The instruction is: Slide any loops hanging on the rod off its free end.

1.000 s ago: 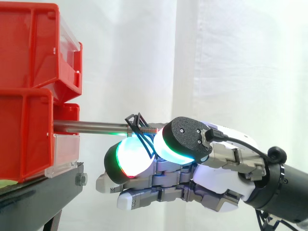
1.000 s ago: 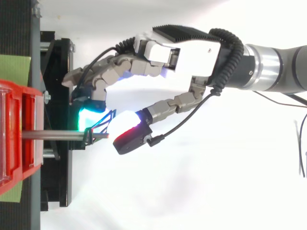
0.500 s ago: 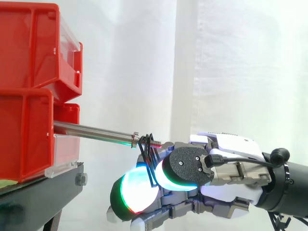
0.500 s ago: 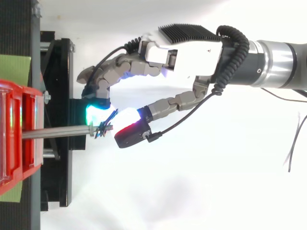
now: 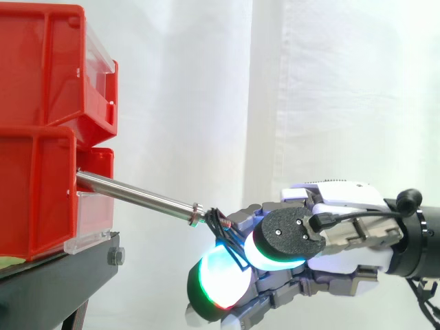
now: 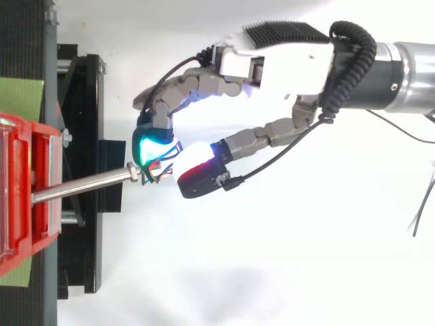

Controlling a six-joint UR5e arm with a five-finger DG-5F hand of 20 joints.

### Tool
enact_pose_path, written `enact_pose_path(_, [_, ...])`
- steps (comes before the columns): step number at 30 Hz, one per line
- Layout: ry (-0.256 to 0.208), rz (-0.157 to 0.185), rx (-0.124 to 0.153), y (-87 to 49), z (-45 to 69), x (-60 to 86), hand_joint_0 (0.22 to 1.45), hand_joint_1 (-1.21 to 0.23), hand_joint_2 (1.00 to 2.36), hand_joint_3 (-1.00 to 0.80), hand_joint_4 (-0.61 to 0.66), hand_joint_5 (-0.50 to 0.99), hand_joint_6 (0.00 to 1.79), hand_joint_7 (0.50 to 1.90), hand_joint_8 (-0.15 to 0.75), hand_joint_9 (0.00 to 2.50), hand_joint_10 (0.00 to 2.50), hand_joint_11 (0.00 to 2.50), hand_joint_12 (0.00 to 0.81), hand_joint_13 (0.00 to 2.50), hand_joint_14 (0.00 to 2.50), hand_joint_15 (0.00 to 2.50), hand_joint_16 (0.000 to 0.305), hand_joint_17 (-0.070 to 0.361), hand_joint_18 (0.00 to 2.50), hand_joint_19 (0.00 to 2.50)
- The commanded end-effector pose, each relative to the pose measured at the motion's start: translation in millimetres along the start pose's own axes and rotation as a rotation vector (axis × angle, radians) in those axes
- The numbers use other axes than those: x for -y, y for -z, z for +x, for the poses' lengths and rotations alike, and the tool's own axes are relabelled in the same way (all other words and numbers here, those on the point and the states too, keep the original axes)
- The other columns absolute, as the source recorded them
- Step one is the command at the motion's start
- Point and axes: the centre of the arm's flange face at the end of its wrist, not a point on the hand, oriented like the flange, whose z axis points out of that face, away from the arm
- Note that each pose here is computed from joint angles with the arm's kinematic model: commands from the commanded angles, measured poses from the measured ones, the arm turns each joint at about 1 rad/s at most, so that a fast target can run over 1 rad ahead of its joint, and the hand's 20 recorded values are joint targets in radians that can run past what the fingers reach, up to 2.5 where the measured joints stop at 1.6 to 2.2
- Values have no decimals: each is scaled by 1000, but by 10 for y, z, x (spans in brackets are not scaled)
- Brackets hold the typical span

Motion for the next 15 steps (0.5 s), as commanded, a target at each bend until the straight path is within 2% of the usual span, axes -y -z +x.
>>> enact_pose_path(1, [-4, 40, -19, 65, -61, -71, 576, -699, 1017, -76, 169, -194, 903, 715, 278, 613, 15, 399, 365, 468, 6, 158, 58, 132, 557, 300])
enact_pose_path(2, [-4, 51, -21, 92, -120, -133, 576, -700, 1017, -81, 172, -193, 902, 725, 279, 613, 13, 404, 366, 465, 5, 153, 58, 132, 556, 291])
enact_pose_path(6, [-8, 82, -35, 145, -166, -176, 572, -699, 1017, -87, 178, -192, 902, 727, 282, 615, 15, 407, 367, 465, 5, 150, 59, 132, 555, 299])
enact_pose_path(15, [-12, 110, -43, 212, -265, -334, 565, -699, 1016, -90, 189, -189, 900, 740, 287, 619, 15, 406, 372, 463, 5, 151, 60, 134, 559, 297])
